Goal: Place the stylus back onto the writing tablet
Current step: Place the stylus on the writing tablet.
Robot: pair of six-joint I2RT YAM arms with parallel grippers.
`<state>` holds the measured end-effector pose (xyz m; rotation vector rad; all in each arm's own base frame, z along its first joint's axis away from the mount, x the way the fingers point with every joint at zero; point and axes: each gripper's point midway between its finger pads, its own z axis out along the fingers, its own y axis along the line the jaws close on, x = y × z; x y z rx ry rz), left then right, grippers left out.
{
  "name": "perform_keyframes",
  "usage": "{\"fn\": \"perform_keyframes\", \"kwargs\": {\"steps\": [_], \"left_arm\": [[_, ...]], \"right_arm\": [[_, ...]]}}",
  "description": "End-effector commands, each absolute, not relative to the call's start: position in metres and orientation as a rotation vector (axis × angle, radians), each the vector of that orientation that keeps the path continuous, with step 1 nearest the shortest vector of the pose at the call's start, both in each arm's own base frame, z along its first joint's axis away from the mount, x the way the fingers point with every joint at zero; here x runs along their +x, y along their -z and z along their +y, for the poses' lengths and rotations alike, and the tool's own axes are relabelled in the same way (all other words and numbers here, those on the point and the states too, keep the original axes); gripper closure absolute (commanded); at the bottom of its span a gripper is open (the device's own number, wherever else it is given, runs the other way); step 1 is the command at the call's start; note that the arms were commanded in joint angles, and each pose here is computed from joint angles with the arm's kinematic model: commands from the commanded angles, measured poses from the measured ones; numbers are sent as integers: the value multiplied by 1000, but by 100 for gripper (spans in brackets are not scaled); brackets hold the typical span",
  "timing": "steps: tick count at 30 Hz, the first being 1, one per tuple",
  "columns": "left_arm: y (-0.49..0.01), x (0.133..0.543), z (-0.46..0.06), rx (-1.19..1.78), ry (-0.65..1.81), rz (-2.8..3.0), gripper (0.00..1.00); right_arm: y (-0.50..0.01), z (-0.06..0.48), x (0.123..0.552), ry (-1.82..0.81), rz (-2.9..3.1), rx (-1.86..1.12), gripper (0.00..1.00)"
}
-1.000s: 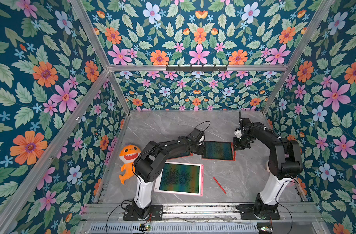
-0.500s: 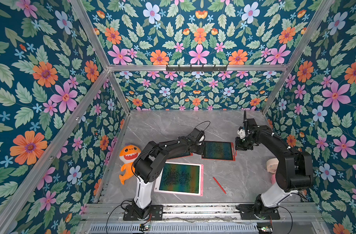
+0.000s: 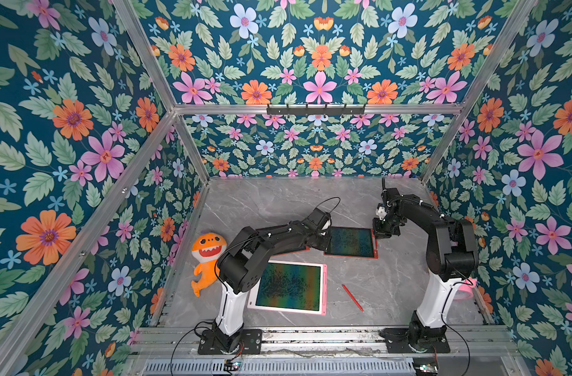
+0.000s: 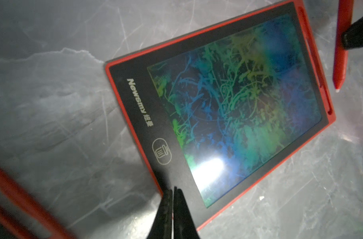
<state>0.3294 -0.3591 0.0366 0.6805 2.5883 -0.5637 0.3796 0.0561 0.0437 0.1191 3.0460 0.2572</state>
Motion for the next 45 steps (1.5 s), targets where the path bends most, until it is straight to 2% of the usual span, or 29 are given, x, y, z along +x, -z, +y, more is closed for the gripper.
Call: {"fn": "perform_keyframes", "kwargs": {"steps": [1, 18, 24, 28, 32, 36, 41, 45], "left_arm": [[-36, 330, -362, 700, 576, 2581, 92], [-26, 328, -365, 705, 580, 2607, 94], [-24, 328, -365, 705, 579, 2613, 95], [-23, 329, -364, 706, 574, 2612, 95], [-23, 329, -365, 707, 573, 2615, 95], [-23, 328, -364, 708, 572, 2616, 95], [-22, 328, -365, 710, 573, 2615, 95], [-22, 328, -364, 710, 573, 2616, 95]], "right_arm": [[-40, 56, 373, -241, 3085, 79, 100], [-25, 62, 355, -249, 3164, 75, 100], [-27, 62, 353, -237, 3178, 90, 88], [-37, 65, 356, -267, 3160, 102, 76], [-48, 70, 360, -312, 3130, 120, 72], [-55, 72, 367, -328, 3107, 125, 72], [-51, 71, 376, -320, 3106, 123, 84], [-45, 66, 383, -305, 3106, 144, 90]]}}
